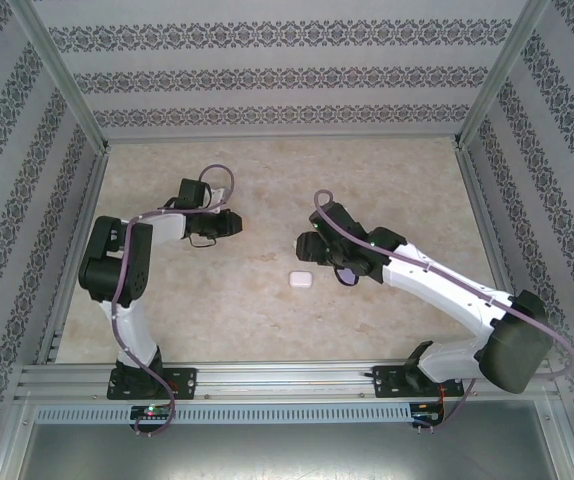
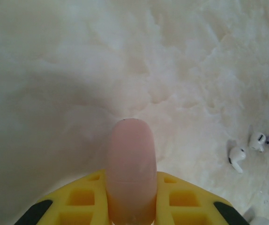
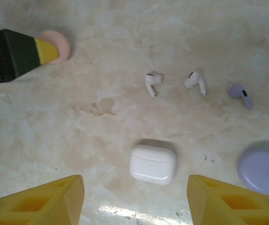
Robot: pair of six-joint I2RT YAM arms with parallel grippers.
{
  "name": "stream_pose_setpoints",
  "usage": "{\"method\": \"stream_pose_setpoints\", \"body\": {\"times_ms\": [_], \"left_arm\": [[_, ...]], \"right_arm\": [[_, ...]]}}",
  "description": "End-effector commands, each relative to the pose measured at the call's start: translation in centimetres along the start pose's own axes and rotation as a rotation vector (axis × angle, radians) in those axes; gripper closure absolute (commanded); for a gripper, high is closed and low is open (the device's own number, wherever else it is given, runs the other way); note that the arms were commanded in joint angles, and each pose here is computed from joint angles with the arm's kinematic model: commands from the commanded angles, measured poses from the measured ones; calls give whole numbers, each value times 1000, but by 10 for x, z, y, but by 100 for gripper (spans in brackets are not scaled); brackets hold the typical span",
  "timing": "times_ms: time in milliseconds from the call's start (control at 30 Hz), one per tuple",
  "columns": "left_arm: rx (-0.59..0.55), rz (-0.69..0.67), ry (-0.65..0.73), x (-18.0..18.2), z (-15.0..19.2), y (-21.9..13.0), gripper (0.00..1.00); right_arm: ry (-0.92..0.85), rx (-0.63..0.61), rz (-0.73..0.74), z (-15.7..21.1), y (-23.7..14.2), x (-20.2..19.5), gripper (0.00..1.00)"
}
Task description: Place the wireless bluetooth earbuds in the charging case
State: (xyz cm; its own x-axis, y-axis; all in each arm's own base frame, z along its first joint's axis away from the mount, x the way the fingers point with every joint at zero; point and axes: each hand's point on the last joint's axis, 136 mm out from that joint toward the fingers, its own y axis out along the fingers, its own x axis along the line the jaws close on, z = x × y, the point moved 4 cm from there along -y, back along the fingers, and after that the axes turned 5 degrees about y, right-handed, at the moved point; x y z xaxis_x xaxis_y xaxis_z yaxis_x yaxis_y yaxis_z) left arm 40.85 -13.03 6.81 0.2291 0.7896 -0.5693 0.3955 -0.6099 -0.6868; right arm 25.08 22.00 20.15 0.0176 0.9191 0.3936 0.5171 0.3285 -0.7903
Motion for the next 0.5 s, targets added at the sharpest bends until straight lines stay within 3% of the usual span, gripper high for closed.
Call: {"method": "stream_pose_setpoints", "body": {"times_ms": [0,133,467], "left_arm": [[76,43,-30,8,3,6,100],[136,18,-39,20,5,14,90],[151,-70,-82,38,1,2,57]], "right_arm": [[-23,-11,20,-6,-8,6,39],[-26,-15,25,-7,-18,10,38],[-38,-26,38,-6,-33,10,33]]}}
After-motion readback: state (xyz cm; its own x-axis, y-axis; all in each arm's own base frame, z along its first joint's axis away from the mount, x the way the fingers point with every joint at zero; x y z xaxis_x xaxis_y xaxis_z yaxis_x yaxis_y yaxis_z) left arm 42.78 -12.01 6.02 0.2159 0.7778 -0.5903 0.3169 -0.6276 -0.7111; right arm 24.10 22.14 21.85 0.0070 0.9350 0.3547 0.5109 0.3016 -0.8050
